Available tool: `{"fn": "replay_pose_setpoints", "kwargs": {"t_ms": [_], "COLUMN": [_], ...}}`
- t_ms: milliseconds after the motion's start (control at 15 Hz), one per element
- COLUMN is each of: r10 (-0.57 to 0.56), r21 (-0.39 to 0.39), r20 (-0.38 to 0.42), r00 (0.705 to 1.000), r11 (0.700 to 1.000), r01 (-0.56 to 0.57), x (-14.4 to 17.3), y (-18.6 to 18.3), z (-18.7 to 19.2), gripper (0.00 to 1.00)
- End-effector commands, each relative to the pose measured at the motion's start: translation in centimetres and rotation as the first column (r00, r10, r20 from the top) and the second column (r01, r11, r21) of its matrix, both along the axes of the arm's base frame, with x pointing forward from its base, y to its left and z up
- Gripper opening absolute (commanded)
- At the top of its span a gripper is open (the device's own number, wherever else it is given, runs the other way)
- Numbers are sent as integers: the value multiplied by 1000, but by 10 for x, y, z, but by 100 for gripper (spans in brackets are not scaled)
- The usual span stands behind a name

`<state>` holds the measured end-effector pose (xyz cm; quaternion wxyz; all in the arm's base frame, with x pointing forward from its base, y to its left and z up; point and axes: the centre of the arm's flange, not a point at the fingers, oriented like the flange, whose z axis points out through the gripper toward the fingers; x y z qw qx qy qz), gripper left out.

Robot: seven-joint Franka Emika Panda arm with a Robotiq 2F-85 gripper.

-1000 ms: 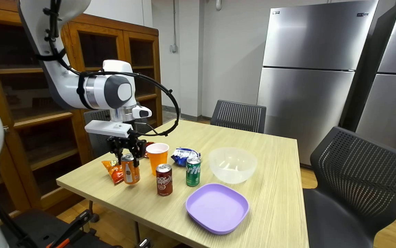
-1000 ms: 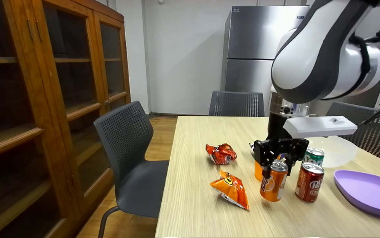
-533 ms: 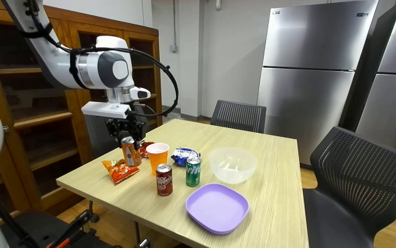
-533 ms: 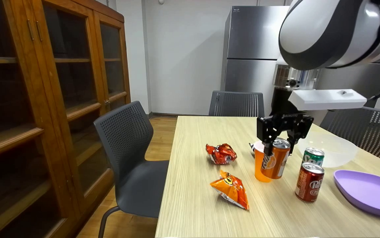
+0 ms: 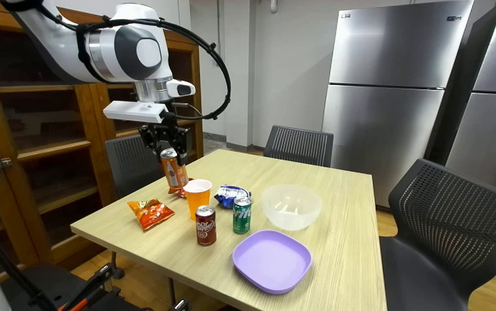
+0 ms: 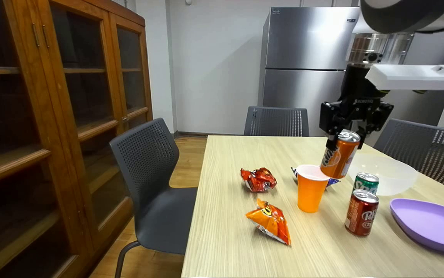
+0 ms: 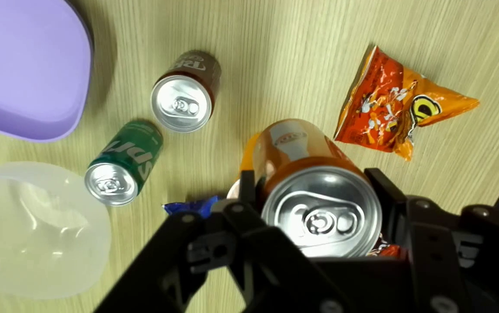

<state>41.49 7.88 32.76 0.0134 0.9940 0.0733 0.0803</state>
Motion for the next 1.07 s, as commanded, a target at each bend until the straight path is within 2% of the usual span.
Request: {"fn": "replay_pose_setpoints", "kwargs": {"t_ms": [0,533,1000], "r10": [-42,-229,-396], "r21": [7,30,42], "r20": [35,50,14], "r00": [999,972,918], "r11": [999,973,918], "r01": [42,228,395], "x": [-15,-28,-39], "y": [-39,-145,-229], "z": [27,28,10], "gripper": [38,38,38]}}
